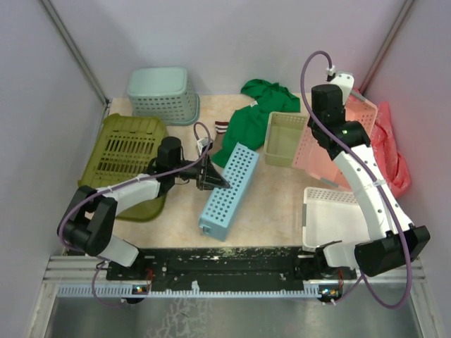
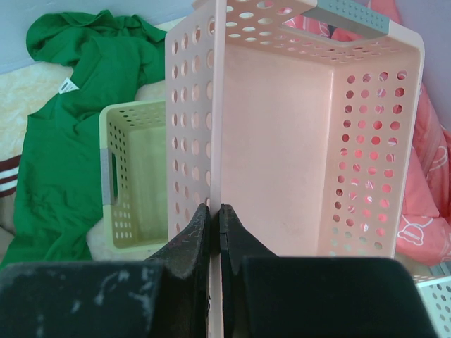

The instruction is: Turn the large container upside down

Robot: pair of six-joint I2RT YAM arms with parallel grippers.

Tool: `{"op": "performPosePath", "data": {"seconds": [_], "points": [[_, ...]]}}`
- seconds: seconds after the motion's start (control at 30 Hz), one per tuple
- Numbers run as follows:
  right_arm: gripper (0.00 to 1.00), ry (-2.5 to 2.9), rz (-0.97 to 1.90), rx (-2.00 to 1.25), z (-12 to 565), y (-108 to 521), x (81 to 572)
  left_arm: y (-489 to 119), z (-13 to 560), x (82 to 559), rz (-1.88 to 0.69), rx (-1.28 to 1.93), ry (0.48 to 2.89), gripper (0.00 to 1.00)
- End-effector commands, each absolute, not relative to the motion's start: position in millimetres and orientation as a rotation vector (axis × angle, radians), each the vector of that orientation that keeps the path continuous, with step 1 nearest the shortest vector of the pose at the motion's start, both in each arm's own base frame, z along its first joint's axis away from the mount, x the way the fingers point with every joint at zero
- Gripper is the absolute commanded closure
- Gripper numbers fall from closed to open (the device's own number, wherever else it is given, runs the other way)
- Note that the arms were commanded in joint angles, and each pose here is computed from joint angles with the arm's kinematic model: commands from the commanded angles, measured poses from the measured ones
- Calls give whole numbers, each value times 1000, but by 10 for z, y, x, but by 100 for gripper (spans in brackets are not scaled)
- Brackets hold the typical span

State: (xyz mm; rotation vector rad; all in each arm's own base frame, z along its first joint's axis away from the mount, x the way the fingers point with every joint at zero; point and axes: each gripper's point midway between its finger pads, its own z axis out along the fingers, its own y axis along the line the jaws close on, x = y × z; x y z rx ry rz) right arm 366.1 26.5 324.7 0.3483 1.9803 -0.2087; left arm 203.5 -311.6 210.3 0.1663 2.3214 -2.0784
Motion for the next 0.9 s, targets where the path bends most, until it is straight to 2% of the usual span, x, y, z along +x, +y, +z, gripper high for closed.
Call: {"op": "performPosePath", "data": {"seconds": [0.0,0.23,0.3,0.4,0.43,0.53,0.67,0.73,0.87], "points": [[100,1901,-171,373,3484,228,3610,-2962,1796,2062,-1988,229,2404,100],[100,1910,-171,365,3431,235,3604,-2786,1658,2198,-1966,147,2422,99],[100,1912,-170,363,3420,240,3606,-2683,1579,2272,-1908,122,2450,90],[100,1912,-172,362,3418,238,3603,-2473,1408,2458,-1646,117,2545,72],[100,1912,-170,362,3417,239,3601,-2355,1284,2493,-1496,74,2635,70],[100,1918,-159,353,3403,265,3615,-2163,1239,2627,-1307,78,2671,69],[100,1924,-151,351,3393,283,3628,-1912,1173,2784,-1013,68,2717,57],[100,1920,-151,352,3404,279,3624,-1715,1075,2832,-817,47,2760,54],[100,1920,-155,353,3399,272,3622,-1532,1065,2896,-647,51,2771,47]]}}
